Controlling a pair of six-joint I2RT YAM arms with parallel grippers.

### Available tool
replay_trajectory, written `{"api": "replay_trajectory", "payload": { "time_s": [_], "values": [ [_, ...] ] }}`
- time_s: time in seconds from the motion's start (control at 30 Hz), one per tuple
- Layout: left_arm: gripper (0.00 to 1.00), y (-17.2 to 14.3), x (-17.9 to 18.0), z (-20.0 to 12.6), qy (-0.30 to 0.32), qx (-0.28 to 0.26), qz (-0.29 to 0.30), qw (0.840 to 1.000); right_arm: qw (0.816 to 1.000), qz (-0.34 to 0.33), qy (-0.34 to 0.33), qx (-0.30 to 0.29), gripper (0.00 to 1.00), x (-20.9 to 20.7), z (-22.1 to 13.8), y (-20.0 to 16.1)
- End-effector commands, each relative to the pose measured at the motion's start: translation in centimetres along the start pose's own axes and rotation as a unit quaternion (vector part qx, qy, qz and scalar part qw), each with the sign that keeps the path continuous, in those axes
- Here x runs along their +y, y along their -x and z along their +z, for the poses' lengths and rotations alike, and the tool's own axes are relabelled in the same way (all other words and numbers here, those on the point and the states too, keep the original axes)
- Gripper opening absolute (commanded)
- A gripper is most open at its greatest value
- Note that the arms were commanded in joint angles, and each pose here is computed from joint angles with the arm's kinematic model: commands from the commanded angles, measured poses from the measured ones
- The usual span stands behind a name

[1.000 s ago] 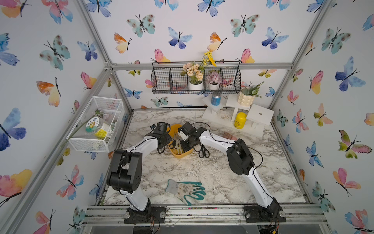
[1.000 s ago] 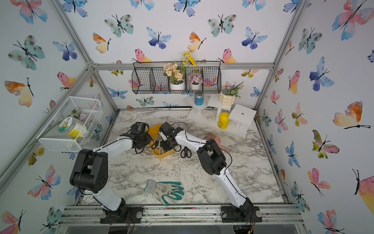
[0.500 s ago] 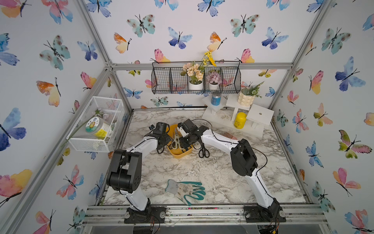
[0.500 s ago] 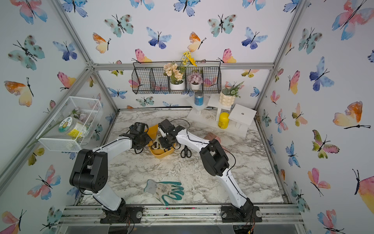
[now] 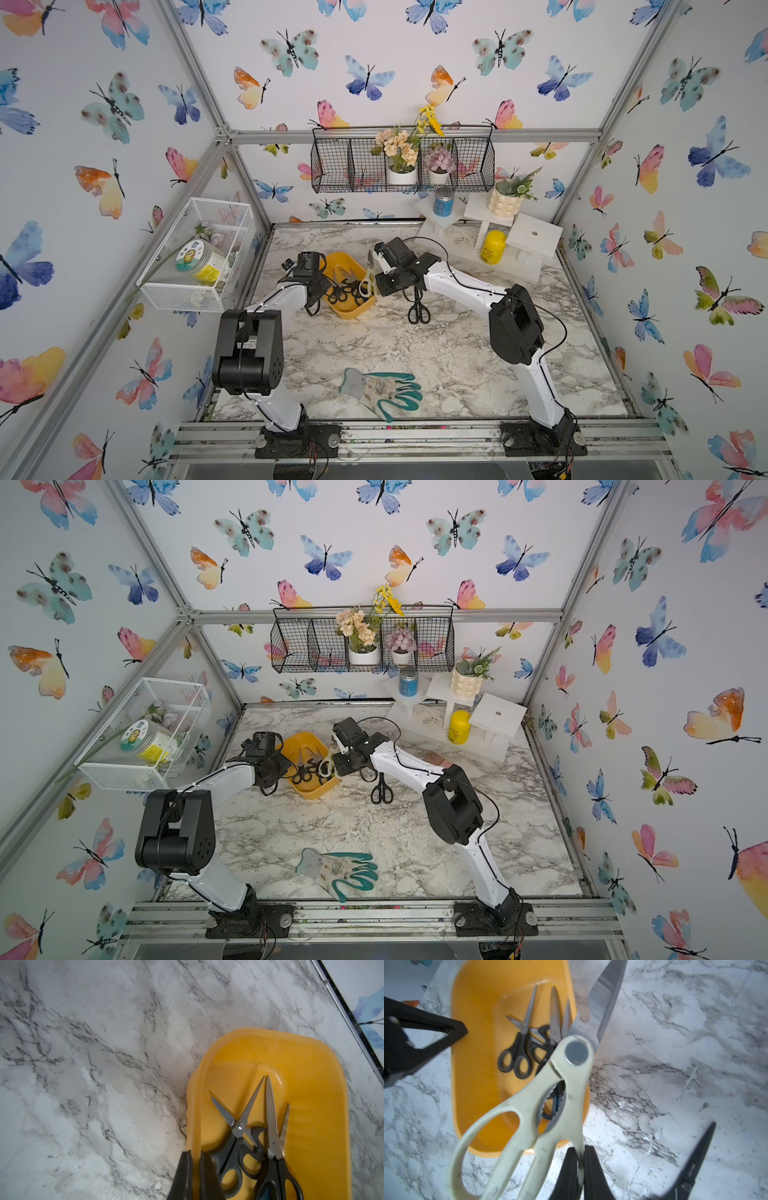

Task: Take the scissors out of the storage box
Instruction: Pick up the scissors from the storage box, then place the scissors at the center of the board.

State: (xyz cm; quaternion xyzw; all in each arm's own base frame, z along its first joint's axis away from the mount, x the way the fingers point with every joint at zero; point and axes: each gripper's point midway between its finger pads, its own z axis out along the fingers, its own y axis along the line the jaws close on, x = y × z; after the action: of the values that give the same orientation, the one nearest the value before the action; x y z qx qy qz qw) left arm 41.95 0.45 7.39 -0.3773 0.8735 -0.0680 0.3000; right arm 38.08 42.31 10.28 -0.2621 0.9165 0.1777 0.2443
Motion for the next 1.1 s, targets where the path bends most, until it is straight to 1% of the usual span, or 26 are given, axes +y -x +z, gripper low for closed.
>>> {"api": "replay_trajectory", "payload": {
  "time_s": [0.0,0.17,0.4,0.83,0.9,1.07],
  "values": [
    [0.00,0.7,2.2,-0.1,0.024,-0.008,0.002,1.000,1.000,0.023,-0.017,-0.009,0.07,-1.2,-0.5,-0.4],
    [0.00,2.2,2.8,0.1,0.029,-0.019,0.004,0.999,0.999,0.030,-0.025,0.019,0.07,-2.1,0.6,-3.0],
    [0.00,3.9,1.8,0.5,0.018,-0.029,0.022,0.999,0.997,0.032,-0.032,0.056,0.07,-2.9,1.8,-6.2],
    [0.00,4.0,0.8,0.9,-0.002,-0.025,0.029,0.999,0.995,0.034,-0.038,0.085,0.08,-3.5,2.0,-8.5],
    [0.00,4.1,0.6,1.0,-0.004,-0.024,0.030,0.999,0.995,0.034,-0.037,0.089,0.10,-3.5,2.2,-8.8],
    [0.00,4.2,-0.1,1.1,-0.014,-0.021,0.037,0.999,0.994,0.035,-0.039,0.095,0.20,-3.5,2.5,-8.9]
  ]
}}
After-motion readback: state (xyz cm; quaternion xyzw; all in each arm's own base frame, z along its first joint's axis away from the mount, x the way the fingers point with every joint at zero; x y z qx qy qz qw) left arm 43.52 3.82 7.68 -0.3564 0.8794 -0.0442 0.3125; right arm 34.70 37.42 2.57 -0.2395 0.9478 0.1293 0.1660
